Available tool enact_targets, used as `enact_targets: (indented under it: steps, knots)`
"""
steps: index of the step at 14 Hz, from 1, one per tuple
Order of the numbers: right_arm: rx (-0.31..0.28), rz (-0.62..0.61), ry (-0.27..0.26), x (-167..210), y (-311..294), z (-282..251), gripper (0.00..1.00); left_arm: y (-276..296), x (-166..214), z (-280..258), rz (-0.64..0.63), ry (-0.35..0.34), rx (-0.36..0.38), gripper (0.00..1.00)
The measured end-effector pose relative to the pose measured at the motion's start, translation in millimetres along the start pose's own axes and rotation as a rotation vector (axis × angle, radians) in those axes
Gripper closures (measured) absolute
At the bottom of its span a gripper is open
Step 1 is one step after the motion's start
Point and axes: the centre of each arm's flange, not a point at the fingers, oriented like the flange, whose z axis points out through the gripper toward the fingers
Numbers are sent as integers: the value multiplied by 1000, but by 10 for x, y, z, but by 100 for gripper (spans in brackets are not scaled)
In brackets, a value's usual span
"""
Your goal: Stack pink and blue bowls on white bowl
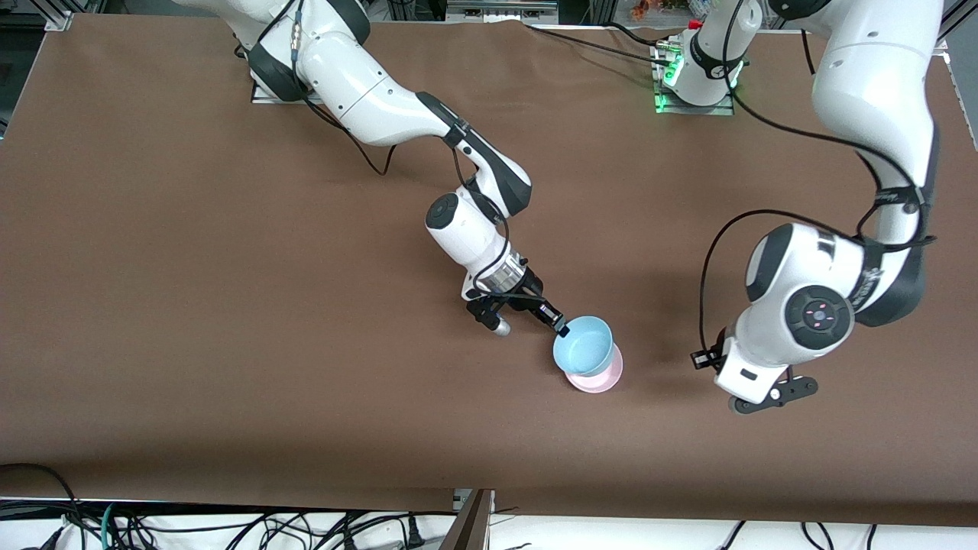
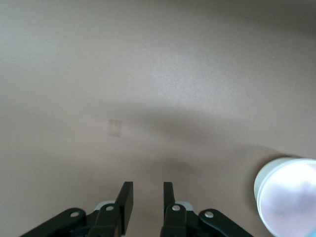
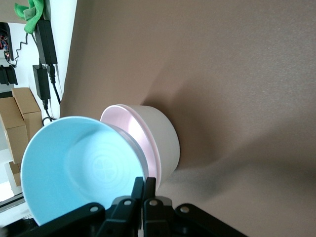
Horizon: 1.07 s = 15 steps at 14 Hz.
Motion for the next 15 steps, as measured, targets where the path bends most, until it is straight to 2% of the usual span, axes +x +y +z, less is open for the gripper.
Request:
enact_targets:
  steps: [3, 4, 7, 8, 9, 10, 11, 12, 15]
  knots:
    - [-1, 0, 0, 2, 9, 6, 98, -200, -27, -459, 25, 24, 11, 63]
    - [-2, 0, 1, 5, 14, 9, 98, -266, -29, -603, 41, 40, 10, 58]
    - [-4, 0, 1, 8, 25, 16, 97, -471, -21, -875, 90, 65, 15, 30]
    - [-4, 0, 1, 8, 26, 16, 90, -511, -31, -932, 92, 65, 19, 21]
    - [-3, 0, 1, 8, 26, 16, 90, -530, -49, -984, 93, 64, 23, 12]
    - [-4, 0, 1, 8, 26, 17, 85, -541, -74, -1040, 94, 63, 27, 1]
    - [-4, 0, 1, 8, 26, 17, 85, -554, -99, -1109, 95, 67, 29, 0]
    - [-3, 0, 1, 8, 25, 16, 80, -566, -120, -1175, 97, 71, 31, 0]
    - [6, -1, 2, 10, -15, -3, 78, -580, -152, -1246, 101, 74, 35, 0]
